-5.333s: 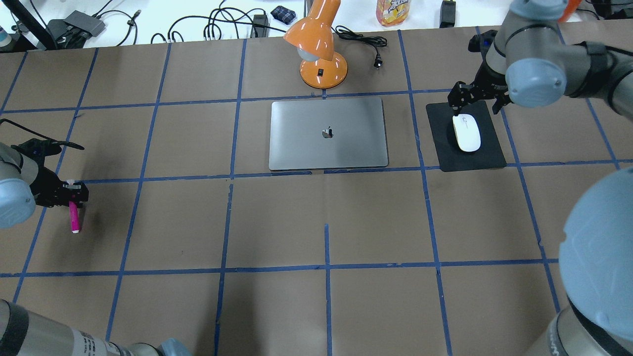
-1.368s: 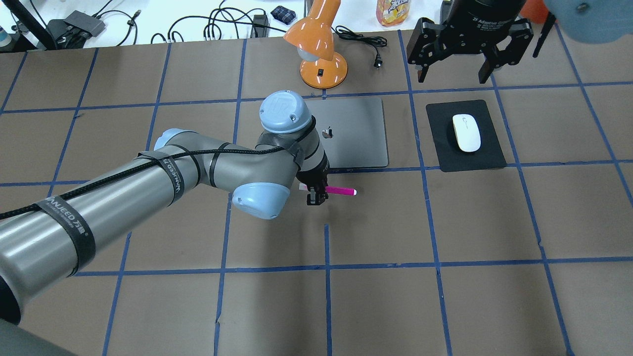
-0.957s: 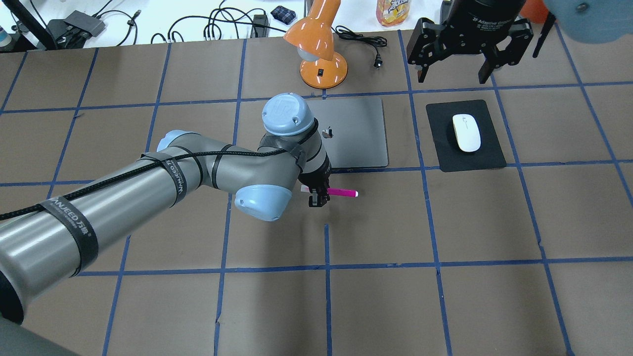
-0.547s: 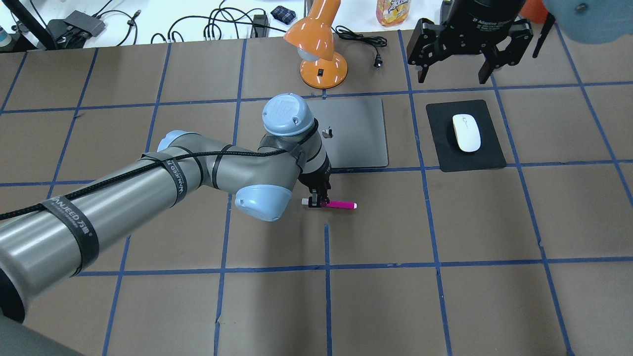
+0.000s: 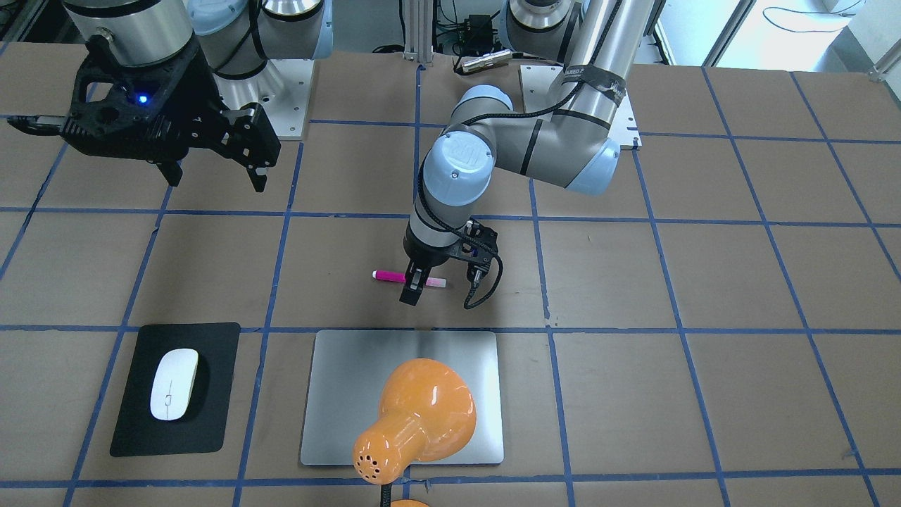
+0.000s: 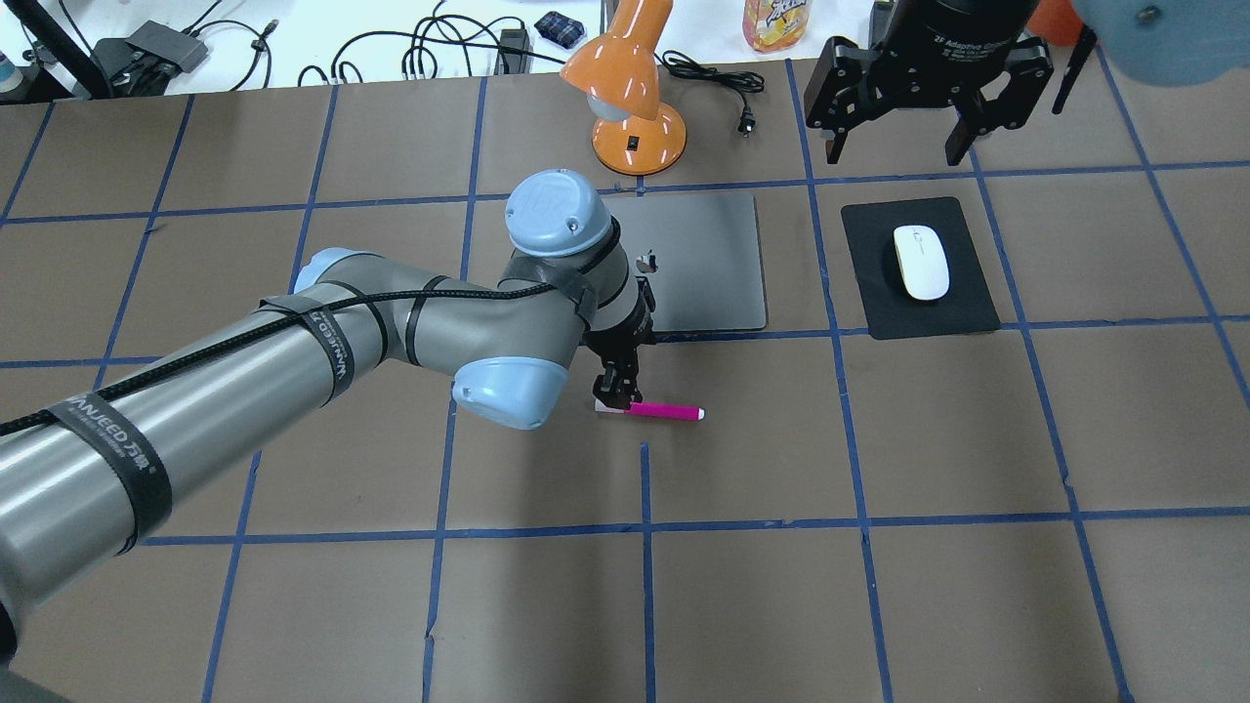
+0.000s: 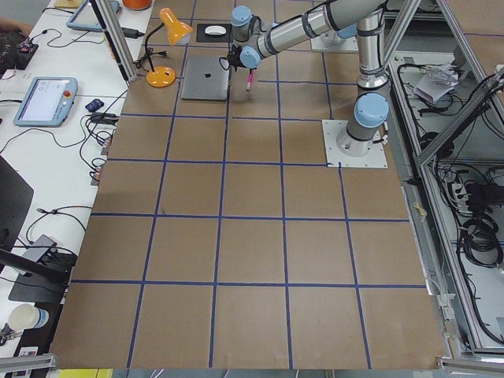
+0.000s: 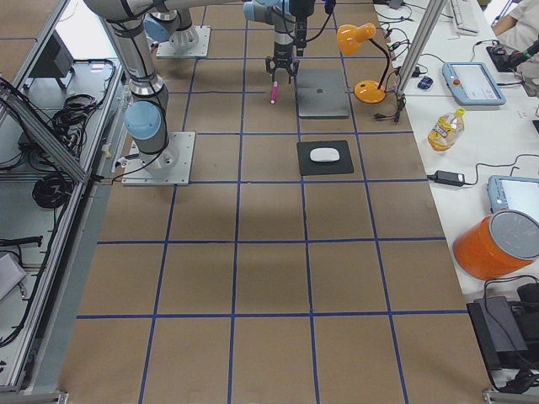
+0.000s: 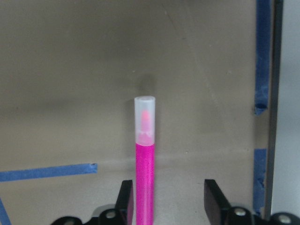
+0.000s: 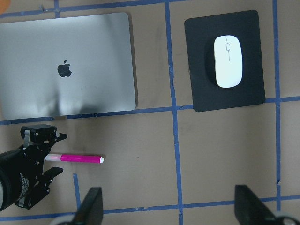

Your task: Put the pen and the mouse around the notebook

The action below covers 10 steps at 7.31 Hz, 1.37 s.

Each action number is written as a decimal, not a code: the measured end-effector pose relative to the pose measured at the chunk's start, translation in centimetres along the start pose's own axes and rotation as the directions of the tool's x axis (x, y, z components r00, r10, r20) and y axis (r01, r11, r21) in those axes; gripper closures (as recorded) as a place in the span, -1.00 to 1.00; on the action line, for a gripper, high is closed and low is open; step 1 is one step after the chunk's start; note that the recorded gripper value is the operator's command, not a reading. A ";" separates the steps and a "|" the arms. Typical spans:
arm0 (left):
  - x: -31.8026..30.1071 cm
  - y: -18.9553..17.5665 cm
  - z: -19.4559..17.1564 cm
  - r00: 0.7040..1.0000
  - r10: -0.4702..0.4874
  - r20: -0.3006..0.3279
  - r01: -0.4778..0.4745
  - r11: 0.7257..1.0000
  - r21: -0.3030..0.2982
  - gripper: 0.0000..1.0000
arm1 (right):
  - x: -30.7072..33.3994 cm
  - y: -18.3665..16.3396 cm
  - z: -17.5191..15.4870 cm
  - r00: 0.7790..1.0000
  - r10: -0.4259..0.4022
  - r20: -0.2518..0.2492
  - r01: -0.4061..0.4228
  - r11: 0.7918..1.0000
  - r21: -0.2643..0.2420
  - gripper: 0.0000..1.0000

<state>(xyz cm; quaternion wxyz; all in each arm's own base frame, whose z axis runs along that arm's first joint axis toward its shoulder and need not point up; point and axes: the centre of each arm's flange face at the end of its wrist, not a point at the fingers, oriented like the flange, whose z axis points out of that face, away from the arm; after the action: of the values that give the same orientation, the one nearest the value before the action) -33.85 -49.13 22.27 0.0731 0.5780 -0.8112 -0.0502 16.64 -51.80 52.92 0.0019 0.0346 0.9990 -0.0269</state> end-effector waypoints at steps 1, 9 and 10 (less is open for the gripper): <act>0.3 -1.3 -1.2 0.993 0.113 -0.016 -0.113 0.994 0.010 -1.00 | 0.0 0.0 0.0 1.000 0.000 0.000 0.000 1.000 -0.001 -1.00; -0.5 -13.5 -18.3 0.397 0.916 0.058 -0.915 0.390 0.100 -1.00 | 0.1 0.1 0.1 1.000 -0.031 0.000 0.031 0.999 -0.013 -1.00; -1.1 -14.0 -21.2 0.340 0.937 0.077 -0.939 0.335 0.072 -1.00 | 0.1 0.1 0.1 1.000 -0.031 0.000 0.031 0.999 -0.014 -1.00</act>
<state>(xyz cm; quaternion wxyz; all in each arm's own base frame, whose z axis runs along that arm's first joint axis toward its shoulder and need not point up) -16.77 -52.60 40.79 0.0499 0.0096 -0.9980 0.0365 16.57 -51.73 52.76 0.0017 0.0193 0.9996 -0.0200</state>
